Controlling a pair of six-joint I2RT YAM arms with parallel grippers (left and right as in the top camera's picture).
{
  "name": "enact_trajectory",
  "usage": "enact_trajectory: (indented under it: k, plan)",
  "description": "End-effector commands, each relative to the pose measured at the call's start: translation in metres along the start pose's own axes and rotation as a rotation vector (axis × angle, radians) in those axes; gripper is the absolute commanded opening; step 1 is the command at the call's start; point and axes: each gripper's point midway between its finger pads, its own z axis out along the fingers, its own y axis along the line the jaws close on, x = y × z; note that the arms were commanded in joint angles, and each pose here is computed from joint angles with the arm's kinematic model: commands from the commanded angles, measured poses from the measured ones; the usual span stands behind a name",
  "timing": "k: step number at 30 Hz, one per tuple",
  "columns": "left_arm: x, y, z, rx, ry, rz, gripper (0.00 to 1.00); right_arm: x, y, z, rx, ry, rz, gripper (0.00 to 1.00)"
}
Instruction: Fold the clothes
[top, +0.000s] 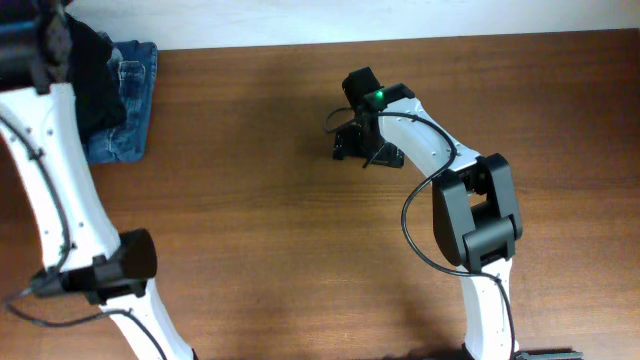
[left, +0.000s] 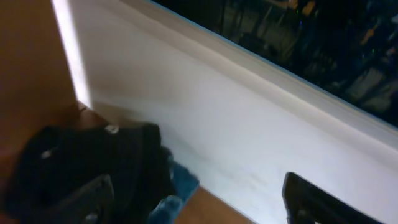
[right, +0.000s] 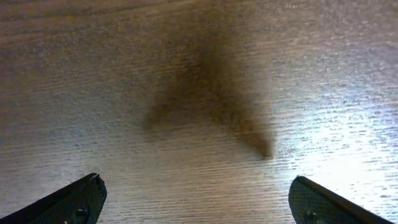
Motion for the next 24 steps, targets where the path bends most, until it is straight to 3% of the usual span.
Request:
enact_trajectory:
  k: [1,8,15,20,24]
  plan:
    - [0.010,0.008,-0.009,-0.022,0.054,0.011,0.99,0.006,0.000,-0.001,0.002,0.018,-0.010,0.99]
    - [0.034,0.026,-0.036,-0.074,0.179,0.045,0.99,0.010,-0.003,-0.038,-0.003,0.000,-0.006,0.99]
    - [0.057,0.037,-0.042,-0.113,0.274,0.071,0.99,0.019,-0.021,-0.138,0.020,-0.145,-0.014,0.99]
    - [0.074,0.046,-0.048,-0.144,0.351,0.092,0.99,0.052,-0.036,-0.202,0.051,-0.207,-0.053,0.99]
    - [0.086,0.052,-0.054,-0.166,0.405,0.106,0.99,0.092,-0.049,-0.226,0.096,-0.157,-0.112,0.99]
